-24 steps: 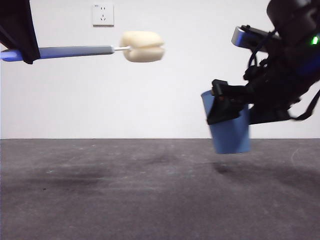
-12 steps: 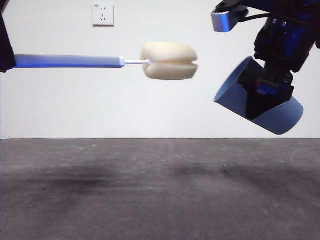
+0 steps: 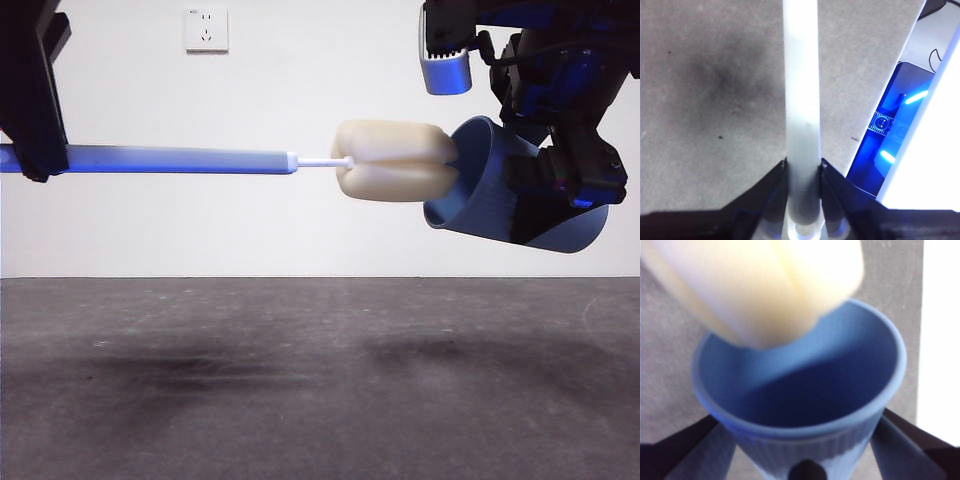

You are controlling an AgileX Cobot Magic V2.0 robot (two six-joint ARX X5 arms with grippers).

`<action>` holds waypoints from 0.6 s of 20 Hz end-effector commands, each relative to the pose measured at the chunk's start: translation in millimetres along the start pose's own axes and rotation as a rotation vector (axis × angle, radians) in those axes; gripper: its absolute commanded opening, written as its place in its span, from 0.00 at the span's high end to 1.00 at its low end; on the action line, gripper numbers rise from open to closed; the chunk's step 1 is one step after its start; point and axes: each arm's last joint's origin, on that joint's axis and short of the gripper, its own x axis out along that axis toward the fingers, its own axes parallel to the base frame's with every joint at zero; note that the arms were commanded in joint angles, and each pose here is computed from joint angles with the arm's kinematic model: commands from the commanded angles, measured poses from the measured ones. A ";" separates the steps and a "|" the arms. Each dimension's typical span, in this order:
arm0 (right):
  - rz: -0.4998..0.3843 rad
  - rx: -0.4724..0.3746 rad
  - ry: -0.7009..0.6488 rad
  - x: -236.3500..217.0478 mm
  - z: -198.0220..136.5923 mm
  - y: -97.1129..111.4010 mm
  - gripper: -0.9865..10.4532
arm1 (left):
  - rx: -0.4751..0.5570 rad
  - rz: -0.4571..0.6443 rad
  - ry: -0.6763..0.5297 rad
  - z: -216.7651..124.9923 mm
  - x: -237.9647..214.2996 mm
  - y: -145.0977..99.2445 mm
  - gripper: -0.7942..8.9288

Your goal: Pick up the cup brush,pick up the cup,insert the brush into the cup,clean the cup,put the cup brush back,put the cup back to the fixed position on the table

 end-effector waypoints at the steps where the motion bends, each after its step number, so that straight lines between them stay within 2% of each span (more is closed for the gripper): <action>1: -0.015 -0.038 -0.003 -1.7 1.9 -1.0 0.92 | 0.002 -0.013 0.016 0.5 6.5 -0.9 0.93; 4: -0.013 -0.058 -0.012 -3.3 4.0 0.7 0.92 | 0.018 -0.034 0.034 4.6 13.7 -3.5 0.93; 12: -0.004 -0.198 -0.068 -13.0 23.6 17.1 0.92 | 0.036 -0.066 -0.013 22.9 29.5 -15.0 0.93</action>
